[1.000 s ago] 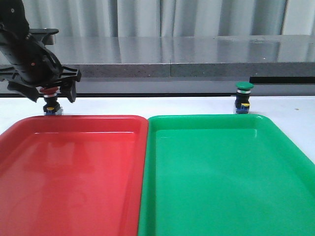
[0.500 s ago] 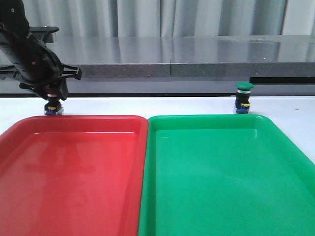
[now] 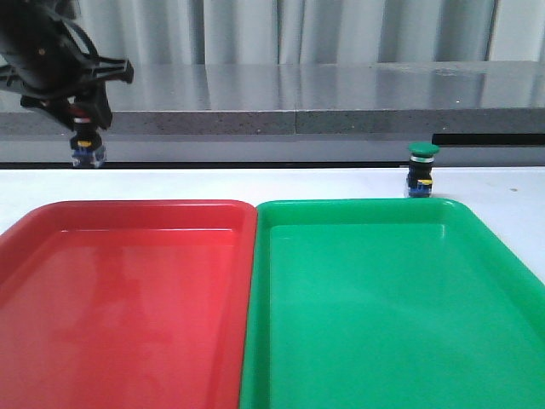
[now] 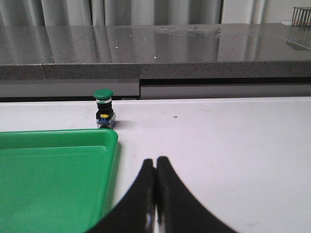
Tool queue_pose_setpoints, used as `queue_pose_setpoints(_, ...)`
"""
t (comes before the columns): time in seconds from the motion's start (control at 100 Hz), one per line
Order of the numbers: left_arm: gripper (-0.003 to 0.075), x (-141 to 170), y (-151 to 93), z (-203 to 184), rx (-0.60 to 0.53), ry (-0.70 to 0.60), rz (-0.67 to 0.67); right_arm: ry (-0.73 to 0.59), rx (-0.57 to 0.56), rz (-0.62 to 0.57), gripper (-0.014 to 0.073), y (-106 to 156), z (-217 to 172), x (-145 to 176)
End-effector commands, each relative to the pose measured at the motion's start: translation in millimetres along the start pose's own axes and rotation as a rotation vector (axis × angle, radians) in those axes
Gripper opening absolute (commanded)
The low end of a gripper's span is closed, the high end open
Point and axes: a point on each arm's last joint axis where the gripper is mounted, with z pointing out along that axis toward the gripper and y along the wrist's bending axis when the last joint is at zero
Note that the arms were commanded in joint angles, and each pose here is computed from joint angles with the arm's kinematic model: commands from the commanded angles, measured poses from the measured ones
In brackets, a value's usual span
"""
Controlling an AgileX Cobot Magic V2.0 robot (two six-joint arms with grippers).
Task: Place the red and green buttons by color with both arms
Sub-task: 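Close the left gripper on the red button and lift it, then carry the red button forward and lower it into the red tray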
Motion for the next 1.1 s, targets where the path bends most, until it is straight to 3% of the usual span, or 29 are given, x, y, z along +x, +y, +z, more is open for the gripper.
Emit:
queue_pose_setpoints(0.0,-0.0019,-28,-12,-50,0.062,-0.148,-0.040,-0.106,-0.005,-0.019,-0.0066,1,-2,-13)
queue_pose_setpoints(0.32,-0.0019,25,-38,-72,0.167,-0.183,-0.077,-0.106,-0.005,-0.019,-0.0066,1,-2,-13)
queue_pose_setpoints(0.63,-0.0019,83,-52,-56,0.200,-0.125,-0.086,-0.106,-0.005,-0.019,-0.0066,1,-2,-13)
queue_pose_setpoints(1.09,-0.0019,119,-41,-44,0.174,-0.125,-0.129,-0.106,-0.005,-0.019,-0.0066,1,-2,-13)
